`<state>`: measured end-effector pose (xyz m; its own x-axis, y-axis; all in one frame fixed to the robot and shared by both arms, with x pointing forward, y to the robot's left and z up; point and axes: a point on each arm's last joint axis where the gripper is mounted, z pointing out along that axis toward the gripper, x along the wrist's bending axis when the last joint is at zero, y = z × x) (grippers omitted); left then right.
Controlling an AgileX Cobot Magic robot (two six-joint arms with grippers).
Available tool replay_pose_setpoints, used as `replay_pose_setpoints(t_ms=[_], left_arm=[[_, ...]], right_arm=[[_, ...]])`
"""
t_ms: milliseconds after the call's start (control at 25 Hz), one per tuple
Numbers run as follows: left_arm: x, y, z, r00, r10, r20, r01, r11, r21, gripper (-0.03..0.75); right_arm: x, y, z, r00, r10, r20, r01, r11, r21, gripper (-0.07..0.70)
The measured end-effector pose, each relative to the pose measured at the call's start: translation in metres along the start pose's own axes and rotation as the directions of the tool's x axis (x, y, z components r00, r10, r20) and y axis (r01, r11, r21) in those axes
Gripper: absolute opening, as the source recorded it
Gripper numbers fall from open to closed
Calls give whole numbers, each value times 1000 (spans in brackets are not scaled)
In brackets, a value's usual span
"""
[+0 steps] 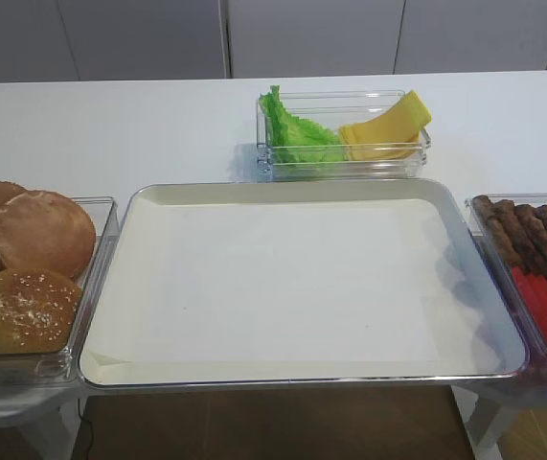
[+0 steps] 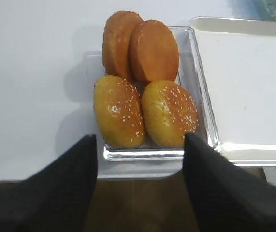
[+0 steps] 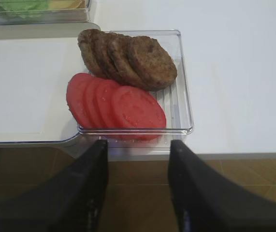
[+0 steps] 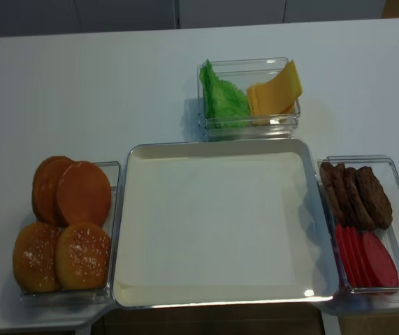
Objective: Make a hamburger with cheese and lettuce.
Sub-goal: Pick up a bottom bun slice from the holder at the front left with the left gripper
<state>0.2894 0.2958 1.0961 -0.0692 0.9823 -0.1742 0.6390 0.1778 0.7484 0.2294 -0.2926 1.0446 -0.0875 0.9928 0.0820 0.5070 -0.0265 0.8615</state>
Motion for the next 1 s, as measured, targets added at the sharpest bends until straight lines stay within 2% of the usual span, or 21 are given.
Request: replay_pose_setpoints(t_ms=[80,360,600,680,720,840,1000], left_arm=[[-2,16,11,999,-34,-9,34,999,40,416],[-9,77,61,996,-88,-35,91,990,111,415],[-14,123,105,994,-95,-56,104,978,178,414],[-10,134,119,991,-107,-78,121,970,209,414],[-7,140,128,989,-114,-93,133,964,232,414],[3,151,151,991,-88,-98,116,940,320,414],[17,159,172,999,-41,-17,44,899,436,414]], right_arm=[[0,0,0,1000,0,0,0,1000,0,313],[0,0,0,1000,0,0,0,1000,0,313],[0,0,0,1000,0,0,0,1000,0,313],[0,0,0,1000,2,0,-2,1000,0,313],[0,0,0,1000,2,0,-2,1000,0,313],[0,0,0,1000,2,0,-2,1000,0,313],[0,0,0,1000,2,0,-2,1000,0,313]])
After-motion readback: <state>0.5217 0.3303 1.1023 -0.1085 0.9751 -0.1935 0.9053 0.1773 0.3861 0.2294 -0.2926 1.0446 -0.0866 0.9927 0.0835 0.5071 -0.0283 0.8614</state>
